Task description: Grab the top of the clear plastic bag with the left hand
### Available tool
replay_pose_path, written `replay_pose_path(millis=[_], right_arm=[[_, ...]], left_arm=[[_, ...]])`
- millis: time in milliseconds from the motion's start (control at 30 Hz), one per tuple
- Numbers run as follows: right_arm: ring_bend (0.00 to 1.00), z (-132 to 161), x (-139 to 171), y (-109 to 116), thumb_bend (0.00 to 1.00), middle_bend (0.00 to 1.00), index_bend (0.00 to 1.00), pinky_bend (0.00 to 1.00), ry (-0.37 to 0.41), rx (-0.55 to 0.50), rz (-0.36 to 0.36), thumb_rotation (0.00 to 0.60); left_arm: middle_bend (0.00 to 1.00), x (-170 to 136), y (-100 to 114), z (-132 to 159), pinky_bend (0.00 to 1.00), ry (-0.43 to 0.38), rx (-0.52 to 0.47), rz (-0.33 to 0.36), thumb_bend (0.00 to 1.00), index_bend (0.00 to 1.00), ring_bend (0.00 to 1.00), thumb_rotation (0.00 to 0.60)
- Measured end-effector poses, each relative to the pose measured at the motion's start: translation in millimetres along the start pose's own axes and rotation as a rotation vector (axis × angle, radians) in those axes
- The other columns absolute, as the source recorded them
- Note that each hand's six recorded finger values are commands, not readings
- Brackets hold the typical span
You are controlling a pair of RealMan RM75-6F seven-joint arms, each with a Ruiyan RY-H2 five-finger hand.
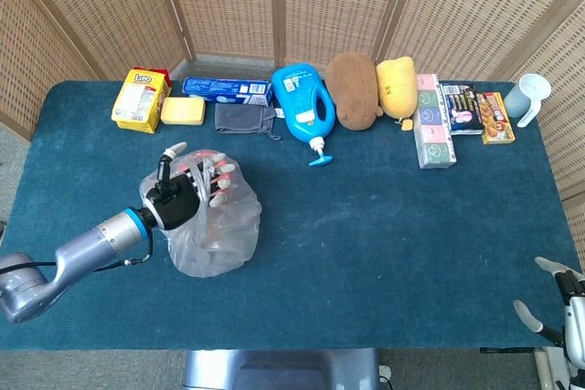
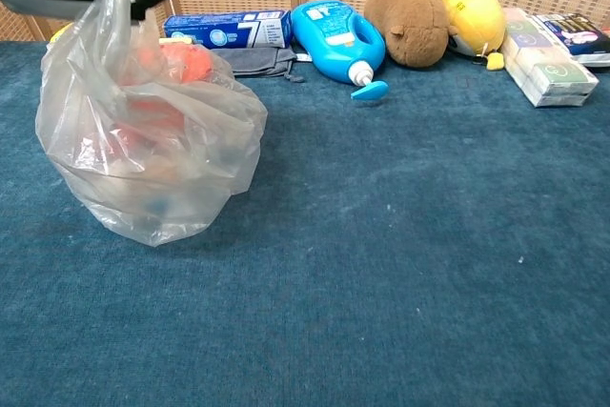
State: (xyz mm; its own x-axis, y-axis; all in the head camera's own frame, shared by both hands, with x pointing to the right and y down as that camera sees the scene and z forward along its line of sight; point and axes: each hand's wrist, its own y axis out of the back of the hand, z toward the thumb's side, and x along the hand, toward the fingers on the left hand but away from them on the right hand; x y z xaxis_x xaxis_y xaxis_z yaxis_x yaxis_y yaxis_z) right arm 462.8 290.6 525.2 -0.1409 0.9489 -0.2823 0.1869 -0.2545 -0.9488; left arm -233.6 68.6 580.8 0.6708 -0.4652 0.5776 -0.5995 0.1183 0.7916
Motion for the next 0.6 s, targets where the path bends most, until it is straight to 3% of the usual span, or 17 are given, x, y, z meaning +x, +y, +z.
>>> replay_pose_path(millis=[200,400,600], right_arm=[[0.31,0.2,-0.5,0.0,0.25,0.32,0.24,0.28,0.006,-0.005,-0.001,0.000],[0.31,0.4,-1.2,0.4,0.25,0.32,0.24,0.28,0.010,-0.007,-0.002,0.000],[0.30,1.3,-1.0,1.8,0.25,0.32,0.24,0.28,0.013,-0.009,-0.006,0.000]], left_arm=[[0.48,-14.8,-11.3,4.3,0.74,-0.013,0.031,-0.033,0.36,0.40,0.57,0.037],[0.61,-21.0,-13.6,7.2,0.80,-0.029,0.027,-0.037,0.36,0.42,0.65,0.032],[0.70,-35.3,-33.7,24.0,0.91,-0.096,0.051,-0.111,0.41,0.55,0.80,0.039]])
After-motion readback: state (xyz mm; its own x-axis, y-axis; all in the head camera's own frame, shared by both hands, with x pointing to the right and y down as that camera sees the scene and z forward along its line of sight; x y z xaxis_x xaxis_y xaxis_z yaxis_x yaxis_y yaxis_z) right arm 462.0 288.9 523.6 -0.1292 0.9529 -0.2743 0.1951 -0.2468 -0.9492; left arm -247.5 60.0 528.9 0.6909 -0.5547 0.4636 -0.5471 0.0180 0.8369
